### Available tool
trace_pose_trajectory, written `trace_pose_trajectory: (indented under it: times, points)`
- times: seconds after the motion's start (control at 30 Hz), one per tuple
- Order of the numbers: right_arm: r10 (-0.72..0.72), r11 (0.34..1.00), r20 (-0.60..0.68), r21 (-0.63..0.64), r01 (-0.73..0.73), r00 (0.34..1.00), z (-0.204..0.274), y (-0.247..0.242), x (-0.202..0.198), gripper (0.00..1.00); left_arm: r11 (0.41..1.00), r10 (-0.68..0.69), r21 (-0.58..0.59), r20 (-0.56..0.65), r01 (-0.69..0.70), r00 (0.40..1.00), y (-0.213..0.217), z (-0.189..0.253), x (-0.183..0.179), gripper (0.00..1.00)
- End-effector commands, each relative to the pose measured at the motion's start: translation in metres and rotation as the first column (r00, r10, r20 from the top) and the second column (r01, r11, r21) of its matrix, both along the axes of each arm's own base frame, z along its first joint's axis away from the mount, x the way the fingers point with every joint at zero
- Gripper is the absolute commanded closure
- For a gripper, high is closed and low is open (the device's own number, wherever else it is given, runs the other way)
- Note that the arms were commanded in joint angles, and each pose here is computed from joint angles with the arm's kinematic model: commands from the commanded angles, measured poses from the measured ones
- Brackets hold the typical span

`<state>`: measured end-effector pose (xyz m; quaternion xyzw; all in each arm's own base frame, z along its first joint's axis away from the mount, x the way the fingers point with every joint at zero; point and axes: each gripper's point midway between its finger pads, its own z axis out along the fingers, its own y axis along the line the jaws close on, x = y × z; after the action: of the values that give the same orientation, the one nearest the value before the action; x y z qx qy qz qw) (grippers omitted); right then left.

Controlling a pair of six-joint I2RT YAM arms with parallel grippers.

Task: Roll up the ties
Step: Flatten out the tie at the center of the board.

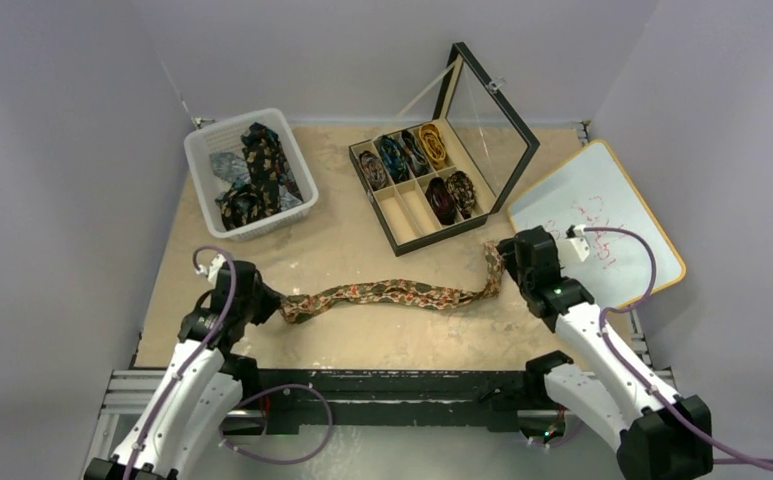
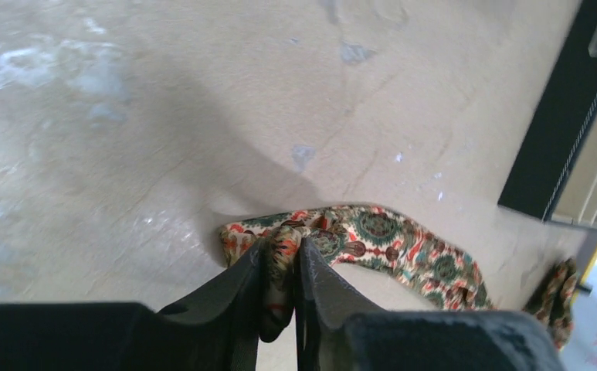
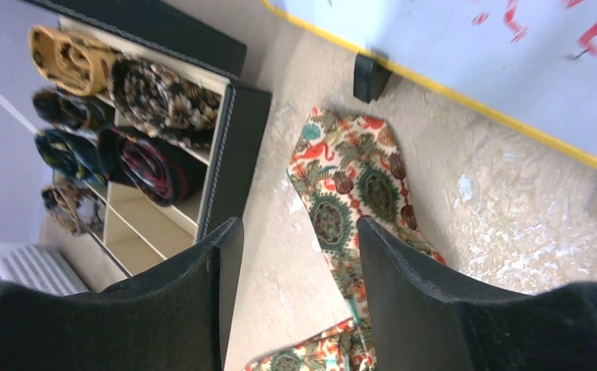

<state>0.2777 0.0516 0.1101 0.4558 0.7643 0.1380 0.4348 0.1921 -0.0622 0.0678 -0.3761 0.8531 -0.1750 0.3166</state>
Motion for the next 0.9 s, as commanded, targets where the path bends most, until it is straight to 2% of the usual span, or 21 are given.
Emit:
trace_pose_trajectory:
  times: [0.0, 0.03, 0.1, 0.13, 0.2, 0.27, 0.33, 0.4, 0.57, 0.73, 0.8, 0.87]
  points:
    - [-0.144, 0.988, 0.027, -0.046, 0.145, 0.989, 0.033, -0.029, -0.009, 0.4, 0.975, 0.219, 0.054, -0.08, -0.215, 0.973, 0.027, 0.01, -0.003, 0.72]
    - [-0.14, 0.989, 0.038, -0.042, 0.141, 0.989, 0.039, -0.029, -0.01, 0.4, 0.97, 0.239, 0.063, -0.082, -0.234, 0.968, 0.03, 0.015, -0.002, 0.68]
    - [-0.084, 0.995, 0.053, -0.04, 0.087, 0.995, 0.049, -0.022, -0.01, 0.4, 0.965, 0.254, 0.078, -0.071, -0.249, 0.965, 0.033, 0.026, 0.002, 0.67]
    - [-0.026, 0.999, 0.063, -0.047, 0.029, 0.998, 0.051, -0.015, -0.007, 0.4, 0.964, 0.256, 0.085, -0.065, -0.25, 0.964, 0.034, 0.031, 0.005, 0.67]
    - [0.144, 0.988, 0.08, -0.071, -0.139, 0.986, 0.054, 0.008, 0.003, 0.36, 0.961, 0.265, 0.093, -0.056, -0.259, 0.963, 0.036, 0.04, 0.01, 0.57]
    - [0.218, 0.973, -0.041, -0.068, -0.221, 0.975, 0.029, 0.021, 0.003, 0.34, 0.954, 0.288, 0.112, -0.075, -0.279, 0.955, 0.039, 0.044, 0.01, 0.36]
    - [0.24, 0.962, -0.183, -0.086, -0.258, 0.953, 0.003, 0.024, 0.002, 0.32, 0.943, 0.316, 0.143, -0.106, -0.3, 0.943, 0.044, 0.047, 0.009, 0.19]
    - [0.22, 0.958, -0.297, -0.112, -0.263, 0.929, -0.017, 0.02, 0.003, 0.31, 0.932, 0.34, 0.176, -0.125, -0.316, 0.932, 0.05, 0.052, 0.007, 0.12]
    - [0.224, 0.93, -0.436, -0.171, -0.325, 0.872, -0.051, 0.017, 0.013, 0.3, 0.945, 0.294, 0.18, -0.095, -0.274, 0.951, 0.048, 0.076, 0.015, 0.09]
    - [0.206, 0.919, -0.494, -0.198, -0.34, 0.845, -0.066, 0.012, 0.012, 0.33, 0.963, 0.217, 0.175, -0.063, -0.203, 0.974, 0.042, 0.093, 0.02, 0.09]
    - [0.208, 0.918, -0.483, -0.203, -0.34, 0.851, -0.063, 0.013, 0.016, 0.41, 0.972, 0.174, 0.166, -0.045, -0.164, 0.984, 0.037, 0.099, 0.023, 0.09]
    - [0.233, 0.914, -0.451, -0.2, -0.352, 0.862, -0.057, 0.017, 0.023, 0.56, 0.98, 0.123, 0.158, -0.024, -0.118, 0.992, 0.031, 0.103, 0.026, 0.09]
